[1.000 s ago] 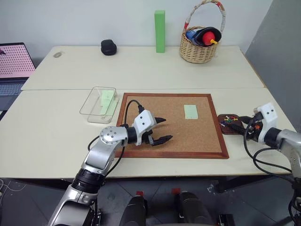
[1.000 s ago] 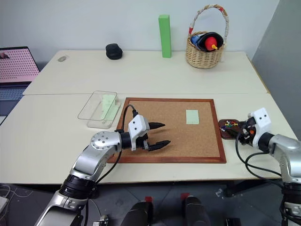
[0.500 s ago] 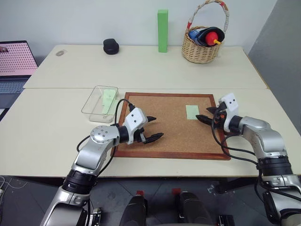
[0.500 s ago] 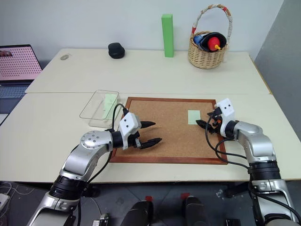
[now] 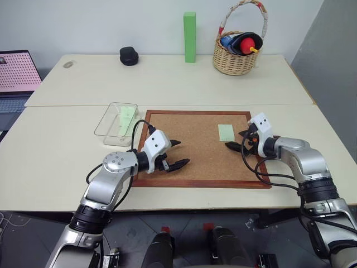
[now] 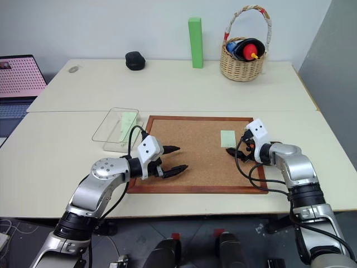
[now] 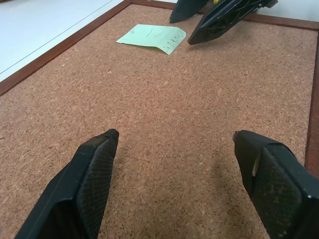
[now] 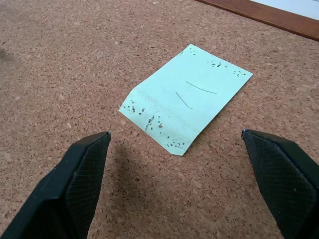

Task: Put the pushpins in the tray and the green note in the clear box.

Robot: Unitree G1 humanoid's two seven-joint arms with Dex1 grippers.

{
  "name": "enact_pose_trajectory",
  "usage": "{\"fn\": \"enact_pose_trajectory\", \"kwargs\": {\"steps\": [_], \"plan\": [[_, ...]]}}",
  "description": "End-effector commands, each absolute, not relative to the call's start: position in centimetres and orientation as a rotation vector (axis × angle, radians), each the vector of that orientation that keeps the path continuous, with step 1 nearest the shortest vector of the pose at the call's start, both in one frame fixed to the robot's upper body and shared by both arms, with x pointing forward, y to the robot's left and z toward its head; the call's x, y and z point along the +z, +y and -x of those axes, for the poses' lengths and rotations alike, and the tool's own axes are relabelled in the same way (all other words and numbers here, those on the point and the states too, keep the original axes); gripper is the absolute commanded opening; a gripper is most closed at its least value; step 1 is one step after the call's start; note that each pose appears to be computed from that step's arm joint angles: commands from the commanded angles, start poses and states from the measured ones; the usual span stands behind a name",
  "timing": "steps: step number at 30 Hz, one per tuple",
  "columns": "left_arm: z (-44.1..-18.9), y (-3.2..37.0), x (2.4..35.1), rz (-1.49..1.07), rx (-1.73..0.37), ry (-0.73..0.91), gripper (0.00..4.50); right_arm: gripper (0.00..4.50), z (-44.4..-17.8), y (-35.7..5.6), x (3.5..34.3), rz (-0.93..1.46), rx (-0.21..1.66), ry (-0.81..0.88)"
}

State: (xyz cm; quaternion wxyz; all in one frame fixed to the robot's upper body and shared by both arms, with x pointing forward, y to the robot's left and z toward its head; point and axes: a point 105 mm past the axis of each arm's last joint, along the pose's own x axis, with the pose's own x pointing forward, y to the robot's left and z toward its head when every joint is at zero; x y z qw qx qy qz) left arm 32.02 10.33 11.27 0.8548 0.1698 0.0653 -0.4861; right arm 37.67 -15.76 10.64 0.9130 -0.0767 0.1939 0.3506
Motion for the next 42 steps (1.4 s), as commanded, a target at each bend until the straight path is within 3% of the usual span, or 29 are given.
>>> {"fn": "enact_pose_trajectory", "kwargs": {"steps": [1,3,6,13,26,42], "plan": [[-32.0,10.4,12.7,-0.379,-1.012,0.078,3.91,4.46,-37.2,-13.7,10.1,0.157,0.808,0.423],[-32.0,10.4,12.7,-0.379,-1.011,0.077,3.91,4.46,-37.2,-13.2,10.2,0.152,0.822,0.42],[-32.0,10.4,12.7,-0.378,-1.01,0.077,3.91,4.01,-37.2,-12.9,10.2,0.157,0.832,0.419],[-32.1,10.3,12.6,-0.369,-1.004,0.079,3.91,2.47,-37.3,-12.5,10.3,0.16,0.839,0.407],[-32.3,10.3,12.3,-0.354,-0.989,0.08,3.91,0.1,-37.0,-11.6,10.7,0.118,0.859,0.376],[-33.1,10.3,12.8,-0.273,-0.949,0.059,3.91,0.05,-36.0,-10.1,13.2,0.114,0.94,0.259]]}}
